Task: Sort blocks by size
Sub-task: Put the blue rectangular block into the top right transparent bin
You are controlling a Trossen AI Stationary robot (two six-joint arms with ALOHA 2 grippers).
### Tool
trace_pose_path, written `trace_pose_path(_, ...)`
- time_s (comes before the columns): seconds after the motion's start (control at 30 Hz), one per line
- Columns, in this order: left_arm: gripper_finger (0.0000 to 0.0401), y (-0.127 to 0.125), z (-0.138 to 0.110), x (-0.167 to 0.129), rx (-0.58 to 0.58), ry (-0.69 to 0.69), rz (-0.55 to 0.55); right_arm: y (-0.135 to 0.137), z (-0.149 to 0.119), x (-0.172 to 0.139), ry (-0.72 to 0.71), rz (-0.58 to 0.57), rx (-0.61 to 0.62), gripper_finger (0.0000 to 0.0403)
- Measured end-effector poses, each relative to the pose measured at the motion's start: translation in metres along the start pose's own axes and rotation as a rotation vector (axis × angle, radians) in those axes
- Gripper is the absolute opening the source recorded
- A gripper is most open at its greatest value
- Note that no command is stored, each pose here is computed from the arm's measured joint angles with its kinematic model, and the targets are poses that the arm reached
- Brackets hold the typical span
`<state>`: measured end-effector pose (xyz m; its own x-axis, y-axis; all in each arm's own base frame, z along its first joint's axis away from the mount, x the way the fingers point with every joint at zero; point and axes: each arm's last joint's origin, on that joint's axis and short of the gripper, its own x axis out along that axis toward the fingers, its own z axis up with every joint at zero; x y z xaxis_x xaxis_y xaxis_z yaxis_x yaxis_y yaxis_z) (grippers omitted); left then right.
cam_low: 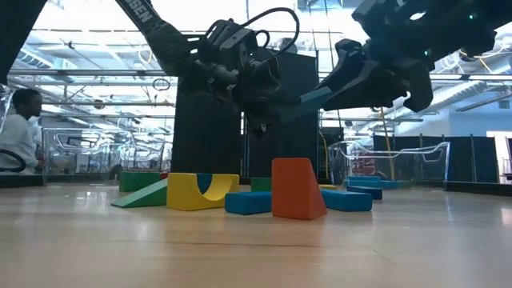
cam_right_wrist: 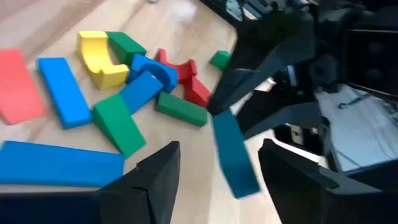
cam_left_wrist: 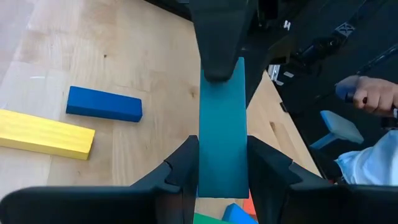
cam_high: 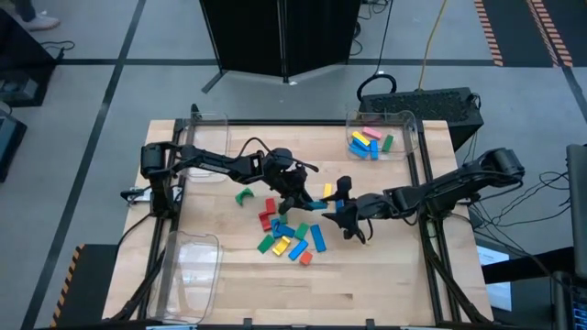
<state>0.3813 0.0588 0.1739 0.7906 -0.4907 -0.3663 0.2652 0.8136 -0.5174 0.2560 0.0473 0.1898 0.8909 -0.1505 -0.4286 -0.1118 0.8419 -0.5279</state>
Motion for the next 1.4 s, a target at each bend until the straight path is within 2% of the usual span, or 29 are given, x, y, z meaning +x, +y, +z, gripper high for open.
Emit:
trace_pose_path(0.17,0.0109,0.000,0.000,0.000,-0.003,0.005,-0.004,0.004,-0.001,0.006,-0.013,0.030,0.006,0.0179)
trace_pose_path(0.73,0.0109,-0.001,0.000,0.000,0.001,0.007,-0.030,-0.002,-0.003,0.011,-0.025,0.002,0.034,0.0066)
trace_pose_path(1.23,0.0110,-0.005,0.001,0.002,0.060,-0.009,-0.044,-0.002,-0.003,0.010,-0.018,0.002,0.029,0.0063)
trace_pose_path(1.4,0.0142,-0.005,0.005,0.002,0.120,-0.045,-0.032,-0.005,-0.004,0.005,0.018,-0.026,0.014,0.0063)
